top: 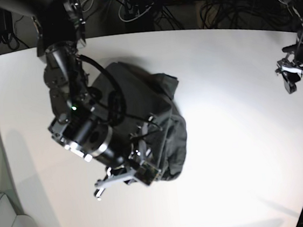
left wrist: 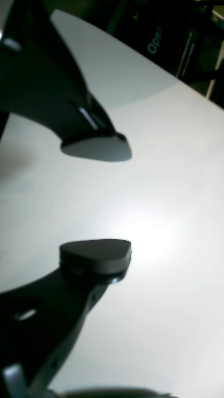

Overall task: Layout the t-shirt on the table in an organized manner, then fold the t-shirt properly
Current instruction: 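Lift the grey t-shirt with the right gripper and shake it out, then lower the t-shirt onto the table and open the right gripper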

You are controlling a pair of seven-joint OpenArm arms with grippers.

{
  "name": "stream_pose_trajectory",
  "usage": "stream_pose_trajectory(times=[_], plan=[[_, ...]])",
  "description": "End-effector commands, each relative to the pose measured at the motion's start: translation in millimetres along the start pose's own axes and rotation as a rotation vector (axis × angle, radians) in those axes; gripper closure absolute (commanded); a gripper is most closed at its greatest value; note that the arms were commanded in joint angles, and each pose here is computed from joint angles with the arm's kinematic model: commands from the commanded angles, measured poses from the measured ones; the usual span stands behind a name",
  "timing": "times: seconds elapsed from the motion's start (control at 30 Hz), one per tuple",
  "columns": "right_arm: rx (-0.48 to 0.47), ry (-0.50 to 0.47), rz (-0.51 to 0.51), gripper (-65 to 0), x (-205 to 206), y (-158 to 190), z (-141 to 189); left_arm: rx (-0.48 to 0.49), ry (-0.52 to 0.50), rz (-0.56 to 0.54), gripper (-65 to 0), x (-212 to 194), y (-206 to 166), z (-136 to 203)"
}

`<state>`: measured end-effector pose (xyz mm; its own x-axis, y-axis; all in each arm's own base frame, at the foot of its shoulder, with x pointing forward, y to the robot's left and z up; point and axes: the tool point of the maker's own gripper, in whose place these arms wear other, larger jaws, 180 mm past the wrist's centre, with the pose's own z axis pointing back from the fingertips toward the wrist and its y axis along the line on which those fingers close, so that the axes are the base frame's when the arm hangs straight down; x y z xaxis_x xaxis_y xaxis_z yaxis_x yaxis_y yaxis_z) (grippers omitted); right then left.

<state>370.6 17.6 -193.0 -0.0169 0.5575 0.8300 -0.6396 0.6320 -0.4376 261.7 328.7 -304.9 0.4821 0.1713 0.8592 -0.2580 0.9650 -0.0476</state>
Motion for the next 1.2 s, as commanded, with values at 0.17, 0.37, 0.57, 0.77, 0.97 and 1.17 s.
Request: stream_pose_trajectory(times=[0.17, 0.37, 0.57, 0.77, 0.97, 1.17], plan=[[-0.044, -0.124, 0.137, 0.0, 45.7, -23.4, 10.4, 0.012, -0.047, -0.023, -38.1, 12.6, 10.6, 9.9], [-0.021, -0.203, 0.227, 0.0, 81.6, -14.4, 10.1, 0.017, -0.025, -0.036, -38.1, 4.2, 13.7, 14.1], [0.092, -0.285, 0.486, 0.0, 132.6, 63.8, -0.5, 0.020, -0.003, -0.035, -38.1, -5.1, 14.8, 17.0], [0.024, -0.406, 0.570, 0.0, 200.9, 77.1, 5.1, 0.027, 0.013, -0.037, -38.1, -11.7, 18.5, 20.5], [-0.030, -0.355, 0.528, 0.0, 199.3, 39.1, -9.5, 0.059, 0.002, -0.029, -38.1, -8.8, 30.1, 26.0], [-0.090, -0.193, 0.239, 0.0, 121.7, -34.3, -30.1, 0.090, -0.009, 0.016, -38.1, -11.8, 37.7, 30.6]])
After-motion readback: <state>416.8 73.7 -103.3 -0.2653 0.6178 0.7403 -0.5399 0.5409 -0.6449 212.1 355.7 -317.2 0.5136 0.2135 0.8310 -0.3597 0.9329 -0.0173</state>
